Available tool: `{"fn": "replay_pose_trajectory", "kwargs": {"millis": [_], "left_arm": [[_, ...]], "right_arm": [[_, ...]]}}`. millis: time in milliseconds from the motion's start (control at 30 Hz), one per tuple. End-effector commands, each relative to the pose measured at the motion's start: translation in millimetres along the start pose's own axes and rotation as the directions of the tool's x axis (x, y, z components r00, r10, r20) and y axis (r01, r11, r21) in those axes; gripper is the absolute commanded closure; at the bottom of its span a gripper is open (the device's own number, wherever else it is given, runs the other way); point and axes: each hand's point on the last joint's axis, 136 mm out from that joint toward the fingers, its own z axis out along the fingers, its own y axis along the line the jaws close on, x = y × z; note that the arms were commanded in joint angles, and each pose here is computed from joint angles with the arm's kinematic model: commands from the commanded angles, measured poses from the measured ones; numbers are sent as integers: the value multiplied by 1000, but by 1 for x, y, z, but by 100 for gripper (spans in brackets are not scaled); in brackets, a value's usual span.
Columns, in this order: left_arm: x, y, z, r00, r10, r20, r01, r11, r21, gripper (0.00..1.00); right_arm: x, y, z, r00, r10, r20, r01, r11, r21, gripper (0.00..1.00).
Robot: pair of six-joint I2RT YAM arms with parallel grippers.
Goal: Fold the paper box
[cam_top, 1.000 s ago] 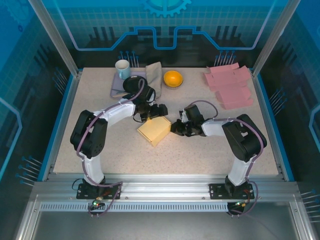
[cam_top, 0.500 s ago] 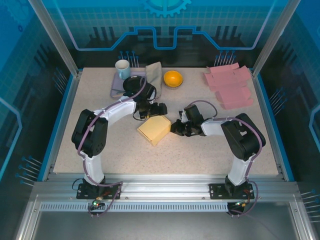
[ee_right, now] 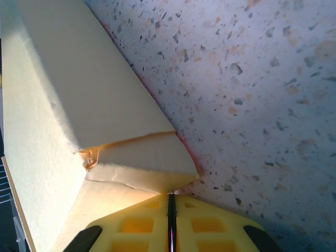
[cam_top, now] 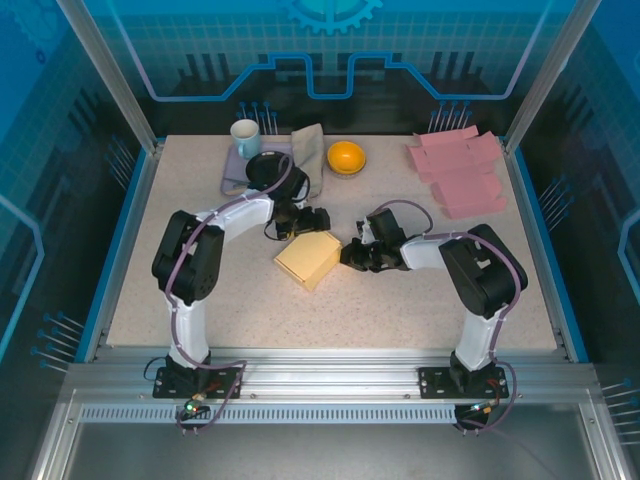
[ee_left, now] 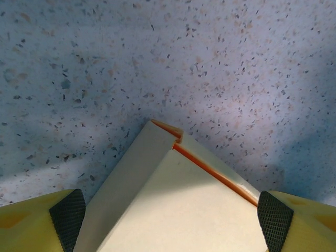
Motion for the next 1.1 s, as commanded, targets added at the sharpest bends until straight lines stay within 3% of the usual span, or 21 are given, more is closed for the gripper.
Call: {"fn": "replay_pose_trajectory", "kwargs": {"millis": [0,433,633,900,1067], "left_arm": [[-2,-16,2,999,48,-3,-48,998,39,11],[14,-19,18,998,51,-44,-50,998,37,12],[29,-41,29,992,97,-76,-92,994,66,12],[54,-84,35,979,171,-115,-149,973,176,13],[65,-102,33,977,161,-140,-123,961,248,13]], "right_arm": [[-9,-1,-2,1000,18,8,-18,1000,-14,89],[-19,-11,-2,992,127,21,-125,990,-67,89],[-16,-9,4,994,112,-6,-112,992,-57,90],[-31,16,11,999,46,-4,-46,990,-137,89],[-43,32,4,999,5,54,5,983,-182,89]]}}
